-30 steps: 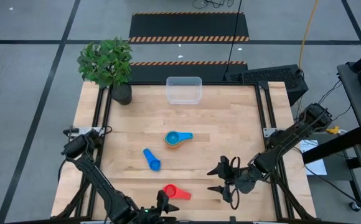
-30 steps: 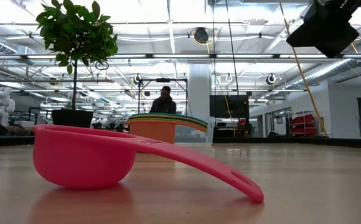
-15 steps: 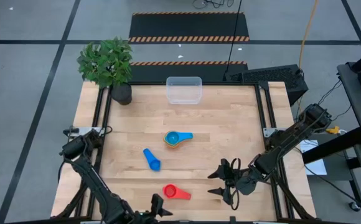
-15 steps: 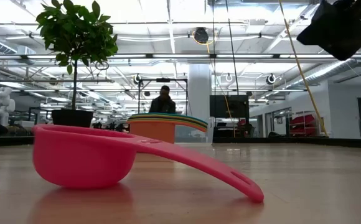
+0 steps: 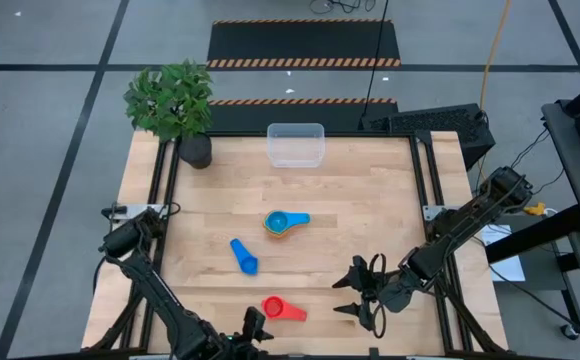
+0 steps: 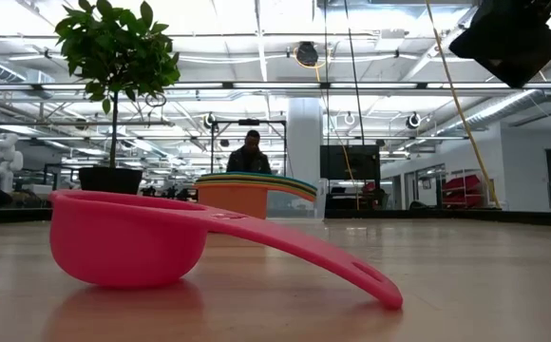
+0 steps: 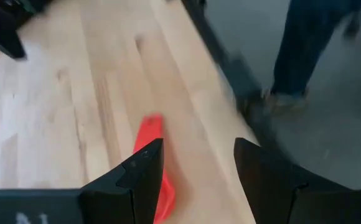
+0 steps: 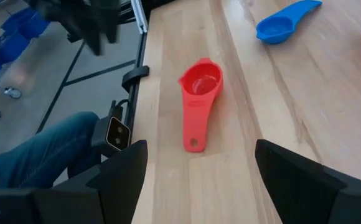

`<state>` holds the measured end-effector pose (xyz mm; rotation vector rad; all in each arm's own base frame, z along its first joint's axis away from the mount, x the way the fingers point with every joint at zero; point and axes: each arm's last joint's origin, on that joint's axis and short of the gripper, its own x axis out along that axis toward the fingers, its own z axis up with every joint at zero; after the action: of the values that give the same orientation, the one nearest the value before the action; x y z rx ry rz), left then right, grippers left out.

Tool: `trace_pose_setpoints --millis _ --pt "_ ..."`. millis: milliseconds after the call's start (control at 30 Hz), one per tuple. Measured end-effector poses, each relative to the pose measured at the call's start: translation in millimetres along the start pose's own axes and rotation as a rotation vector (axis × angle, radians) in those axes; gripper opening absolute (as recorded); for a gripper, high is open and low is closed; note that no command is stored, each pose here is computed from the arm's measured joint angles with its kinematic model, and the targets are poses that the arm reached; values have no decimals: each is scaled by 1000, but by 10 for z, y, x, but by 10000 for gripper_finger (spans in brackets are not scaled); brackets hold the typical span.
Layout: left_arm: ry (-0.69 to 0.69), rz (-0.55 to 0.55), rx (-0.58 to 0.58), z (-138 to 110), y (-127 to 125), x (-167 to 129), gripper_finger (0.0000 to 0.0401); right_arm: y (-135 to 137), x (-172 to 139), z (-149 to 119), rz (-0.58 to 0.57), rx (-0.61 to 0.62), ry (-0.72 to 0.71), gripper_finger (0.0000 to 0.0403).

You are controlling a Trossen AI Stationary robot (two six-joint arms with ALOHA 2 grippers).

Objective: Nest measuring cups in basket
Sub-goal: Stack the red measuring cup on top of the light blue measuring cup

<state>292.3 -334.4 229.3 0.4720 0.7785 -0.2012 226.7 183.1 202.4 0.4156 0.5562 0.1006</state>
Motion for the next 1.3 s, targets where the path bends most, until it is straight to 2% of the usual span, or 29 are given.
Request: trace_pose_setpoints --millis 133,300,433,500,633,967,1300 --pt "96 -23 92 -119 -38 136 197 0 0 -1 0 1 0 293" --pt "189 5 156 -207 72 353 197 1 0 -1 0 3 0 293" --pt "235 -6 139 -235 164 447 197 0 0 -1 0 1 0 293" --pt "263 -1 89 -275 200 475 197 0 0 -1 0 -1 0 293" --pt "358 10 62 -386 223 473 197 0 0 -1 0 -4 0 293" --pt "362 7 139 -409 209 470 198 0 0 -1 0 -13 0 293" --pt "428 5 203 -691 183 601 198 0 0 2 -3 -29 -3 293"
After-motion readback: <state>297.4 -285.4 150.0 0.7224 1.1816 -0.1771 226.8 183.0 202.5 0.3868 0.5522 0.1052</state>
